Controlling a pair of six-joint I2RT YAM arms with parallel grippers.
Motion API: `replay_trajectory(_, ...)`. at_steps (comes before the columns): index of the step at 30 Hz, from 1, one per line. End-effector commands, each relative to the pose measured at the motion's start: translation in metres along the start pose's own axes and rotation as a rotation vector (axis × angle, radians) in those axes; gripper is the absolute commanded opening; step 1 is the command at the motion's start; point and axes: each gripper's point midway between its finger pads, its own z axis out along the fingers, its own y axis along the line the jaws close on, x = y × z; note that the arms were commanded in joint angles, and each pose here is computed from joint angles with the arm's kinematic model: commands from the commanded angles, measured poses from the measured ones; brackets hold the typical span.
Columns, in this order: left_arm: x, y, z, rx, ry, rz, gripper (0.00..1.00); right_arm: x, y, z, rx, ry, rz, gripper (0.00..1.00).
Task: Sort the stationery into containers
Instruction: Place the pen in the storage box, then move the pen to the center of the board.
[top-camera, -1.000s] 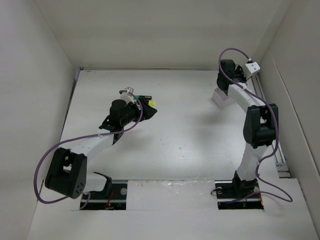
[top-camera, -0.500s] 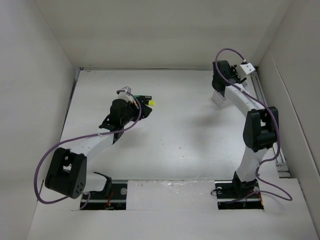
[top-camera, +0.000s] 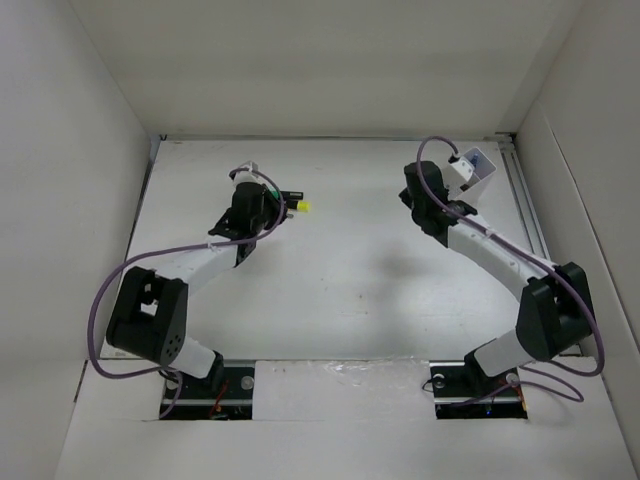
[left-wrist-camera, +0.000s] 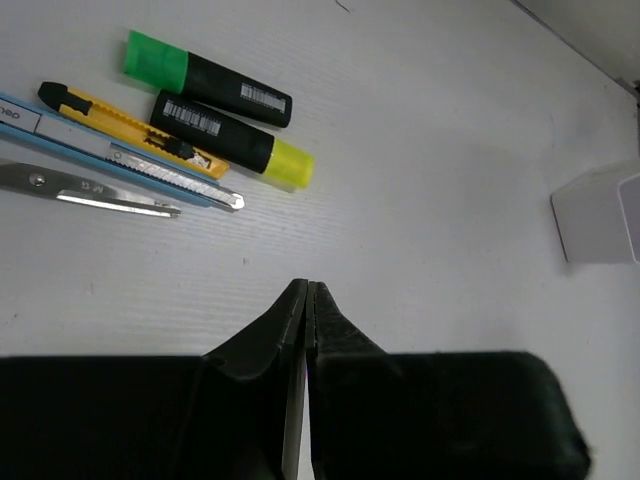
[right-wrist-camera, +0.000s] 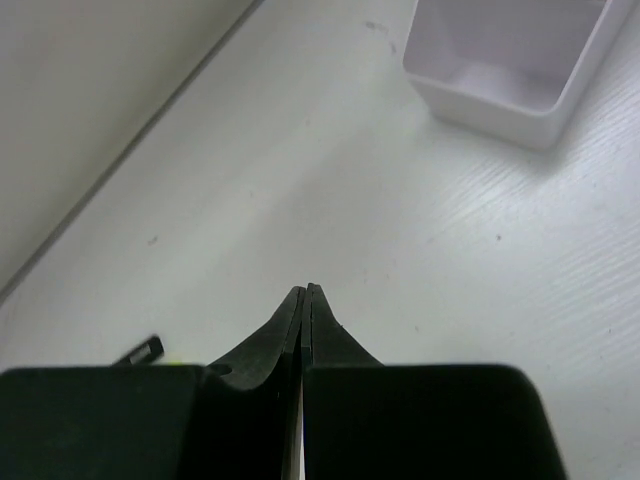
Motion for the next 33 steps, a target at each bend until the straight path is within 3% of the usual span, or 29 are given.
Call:
replay_trajectory(1, -0.031, -0.009, 0.013, -0.044, -0.075, -0.048, 0.0, 0.007, 0.021, -0.026, -0.125, 0.057, 0.044, 0.0)
replay_trajectory(4, -0.026, -0.002, 0.033, -0.094, -0.032, -0.082, 0.0, 0.014, 0.023, -0.042, -0.179, 0.113, 0.03, 0.02)
replay_trajectory(6, -0.031, 0.002, 0.05, -0.125, -0.022, -0.128, 0.12, 0.018, 0.02, -0.051, -0.189, 0.138, 0.009, 0.03)
replay_trajectory(10, -0.034, 0.023, 0.077, -0.165, 0.005, -0.226, 0.25, 0.029, 0.013, -0.058, -0.2, 0.172, -0.005, 0.05)
replay_trajectory(16, -0.037, 0.032, 0.097, -0.216, 0.007, -0.269, 0.32, 0.045, 0.018, -0.062, -0.25, 0.223, -0.015, 0.06)
replay_trajectory(33, -0.046, 0.068, 0.126, -0.357, -0.022, -0.25, 0.33, 0.07, 0.033, -0.076, -0.332, 0.318, -0.054, 0.07)
